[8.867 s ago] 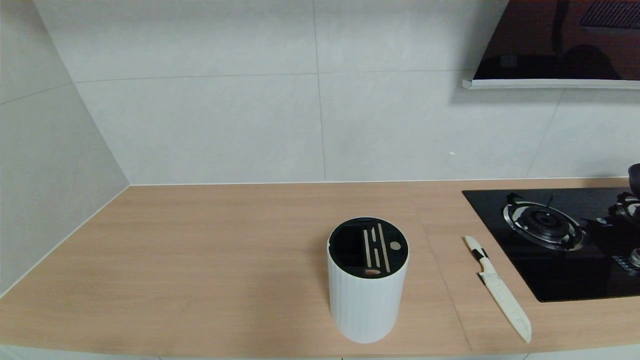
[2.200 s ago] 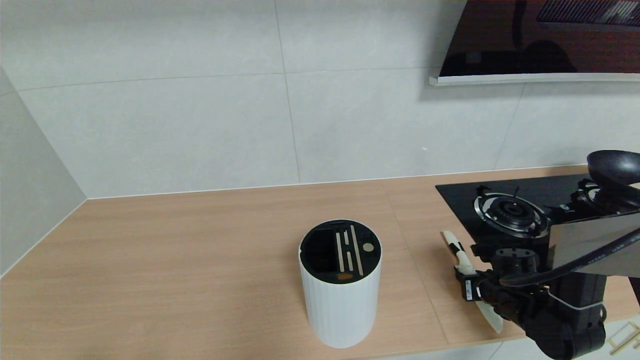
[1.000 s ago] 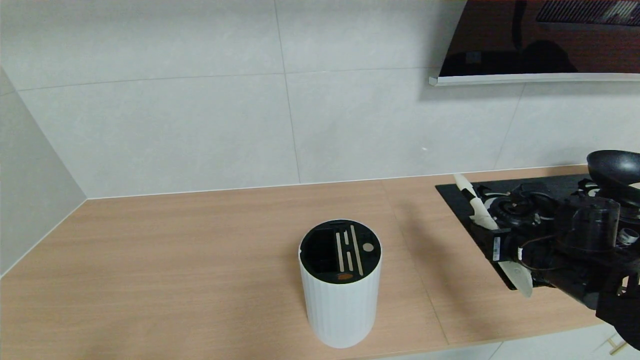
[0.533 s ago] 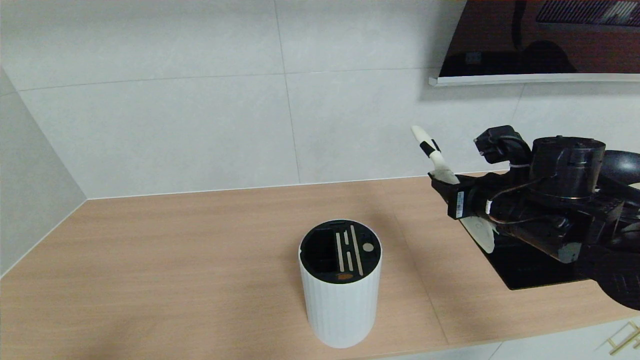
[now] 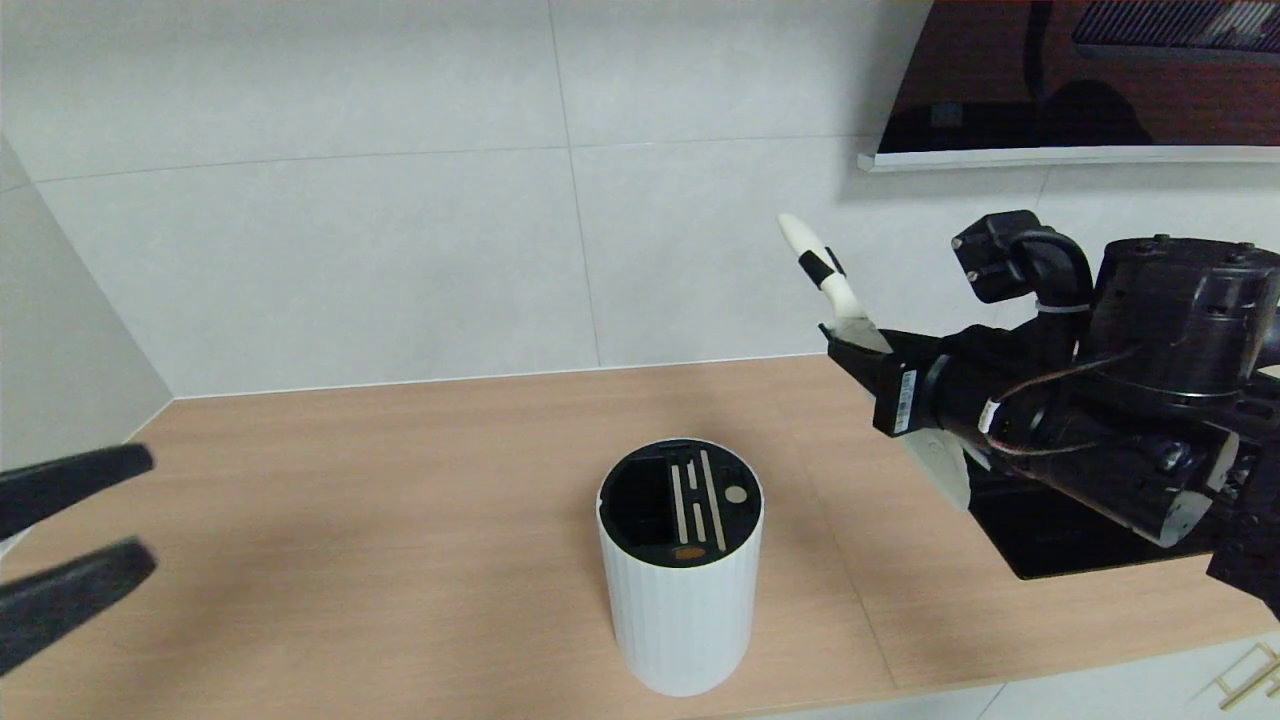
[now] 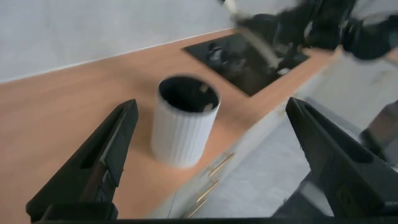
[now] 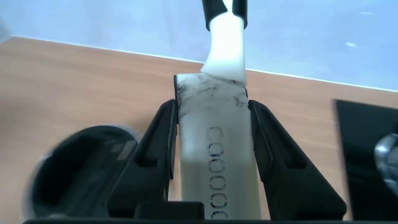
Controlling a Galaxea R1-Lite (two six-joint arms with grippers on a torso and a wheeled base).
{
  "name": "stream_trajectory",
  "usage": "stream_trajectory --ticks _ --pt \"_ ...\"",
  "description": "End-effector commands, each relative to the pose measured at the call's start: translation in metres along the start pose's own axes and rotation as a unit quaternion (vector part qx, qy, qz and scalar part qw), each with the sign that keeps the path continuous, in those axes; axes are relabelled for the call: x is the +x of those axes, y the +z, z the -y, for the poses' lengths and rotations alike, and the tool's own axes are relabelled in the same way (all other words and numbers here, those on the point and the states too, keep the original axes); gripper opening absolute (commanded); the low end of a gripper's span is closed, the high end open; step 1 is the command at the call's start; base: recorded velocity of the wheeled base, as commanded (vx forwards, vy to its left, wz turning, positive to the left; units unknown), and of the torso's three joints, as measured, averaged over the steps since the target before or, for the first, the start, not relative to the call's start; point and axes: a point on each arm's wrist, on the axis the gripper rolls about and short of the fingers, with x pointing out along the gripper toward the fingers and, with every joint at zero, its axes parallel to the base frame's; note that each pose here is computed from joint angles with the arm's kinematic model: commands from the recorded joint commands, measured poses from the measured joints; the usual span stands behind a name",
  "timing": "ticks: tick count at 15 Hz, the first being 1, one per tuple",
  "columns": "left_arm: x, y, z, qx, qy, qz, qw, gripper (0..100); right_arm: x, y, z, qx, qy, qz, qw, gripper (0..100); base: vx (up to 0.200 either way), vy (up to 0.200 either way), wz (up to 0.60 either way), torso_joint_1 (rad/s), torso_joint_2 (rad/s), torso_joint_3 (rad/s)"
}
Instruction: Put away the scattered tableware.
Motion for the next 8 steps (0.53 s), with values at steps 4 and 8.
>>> stream_trajectory --ticks 4,8 --pt "0.111 -0.010 -0.023 -0.041 -0.074 -0.078 0.9934 100 -0.005 -0.005 -0.029 0.000 0.036 -0.007 0.999 0 0.000 0.000 0.00 0.000 0.00 0.000" --pt "0.137 -0.026 -0.026 -0.064 -0.086 -0.105 0.9888 100 -0.012 -0.009 -0.053 0.017 0.067 -0.011 0.998 0 0.000 0.000 0.00 0.000 0.00 0.000"
